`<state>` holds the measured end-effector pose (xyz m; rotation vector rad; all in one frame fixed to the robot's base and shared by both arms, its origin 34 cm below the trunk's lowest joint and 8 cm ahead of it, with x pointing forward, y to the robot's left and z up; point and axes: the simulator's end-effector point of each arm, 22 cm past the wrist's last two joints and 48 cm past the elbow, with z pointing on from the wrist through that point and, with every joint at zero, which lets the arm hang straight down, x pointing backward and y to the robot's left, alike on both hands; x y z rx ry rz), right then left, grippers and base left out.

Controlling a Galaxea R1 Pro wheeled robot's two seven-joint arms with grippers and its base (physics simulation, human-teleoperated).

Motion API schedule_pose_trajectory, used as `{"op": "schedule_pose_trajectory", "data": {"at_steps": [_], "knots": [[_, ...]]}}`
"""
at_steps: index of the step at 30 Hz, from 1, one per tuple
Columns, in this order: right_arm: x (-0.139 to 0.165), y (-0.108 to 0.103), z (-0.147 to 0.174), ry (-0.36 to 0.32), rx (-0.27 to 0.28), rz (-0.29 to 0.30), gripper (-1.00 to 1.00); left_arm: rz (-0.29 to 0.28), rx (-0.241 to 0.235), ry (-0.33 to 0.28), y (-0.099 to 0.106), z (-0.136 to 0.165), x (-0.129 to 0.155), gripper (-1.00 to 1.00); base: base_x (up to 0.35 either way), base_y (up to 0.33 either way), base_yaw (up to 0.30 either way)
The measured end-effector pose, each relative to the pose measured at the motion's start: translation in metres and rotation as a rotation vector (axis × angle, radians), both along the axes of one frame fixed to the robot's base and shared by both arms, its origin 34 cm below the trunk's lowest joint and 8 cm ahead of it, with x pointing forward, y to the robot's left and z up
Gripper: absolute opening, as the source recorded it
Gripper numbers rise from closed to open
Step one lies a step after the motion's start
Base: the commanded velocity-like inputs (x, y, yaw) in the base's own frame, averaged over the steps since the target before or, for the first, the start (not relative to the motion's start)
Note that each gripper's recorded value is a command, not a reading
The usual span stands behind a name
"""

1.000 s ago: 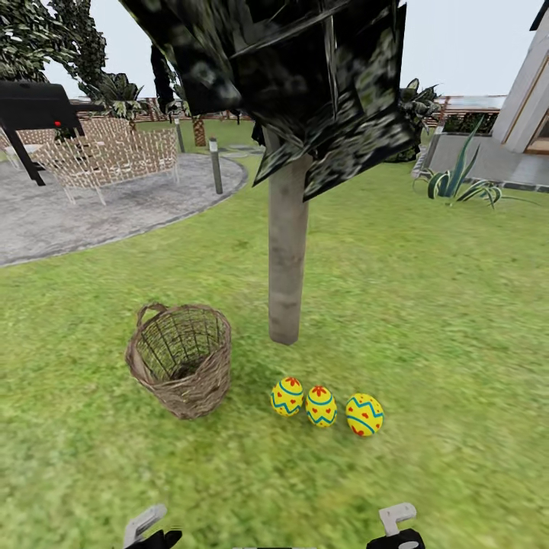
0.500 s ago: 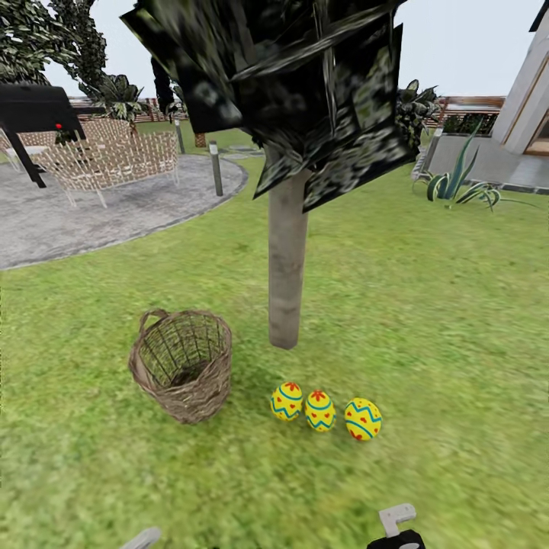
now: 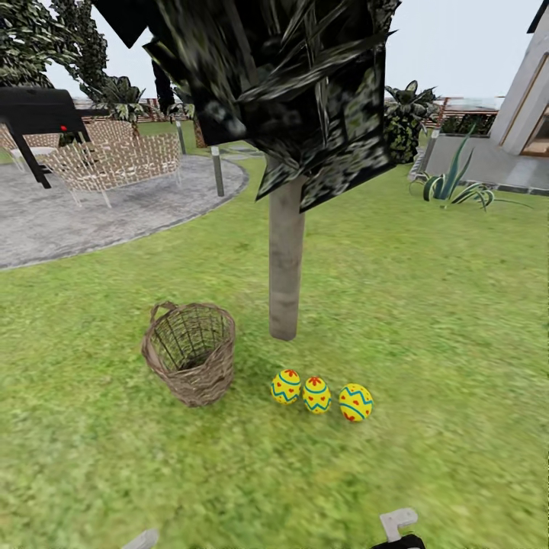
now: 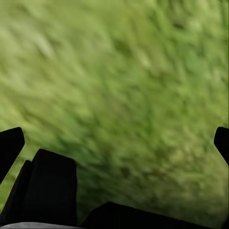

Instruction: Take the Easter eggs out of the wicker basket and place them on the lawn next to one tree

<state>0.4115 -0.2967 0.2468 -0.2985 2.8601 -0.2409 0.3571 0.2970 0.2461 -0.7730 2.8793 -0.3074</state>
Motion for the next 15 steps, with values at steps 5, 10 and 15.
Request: {"op": "schedule_pose_trajectory", "data": {"at_steps": [5,10,15], "knots": [[-0.016,0.000,0.006,0.027,-0.003,0.020,1.00,0.004,0.028,-0.011,0.007,0.009,0.001,1.00,-0.006,0.000,0.000],[-0.017,0.002,0.016,0.030,-0.001,0.022,1.00,0.006,0.026,0.026,-0.001,0.015,-0.015,1.00,0.000,0.000,0.000],[-0.022,0.002,0.025,0.040,-0.001,0.016,1.00,0.000,0.044,0.054,0.000,0.023,-0.023,1.00,0.000,0.000,0.000]]}}
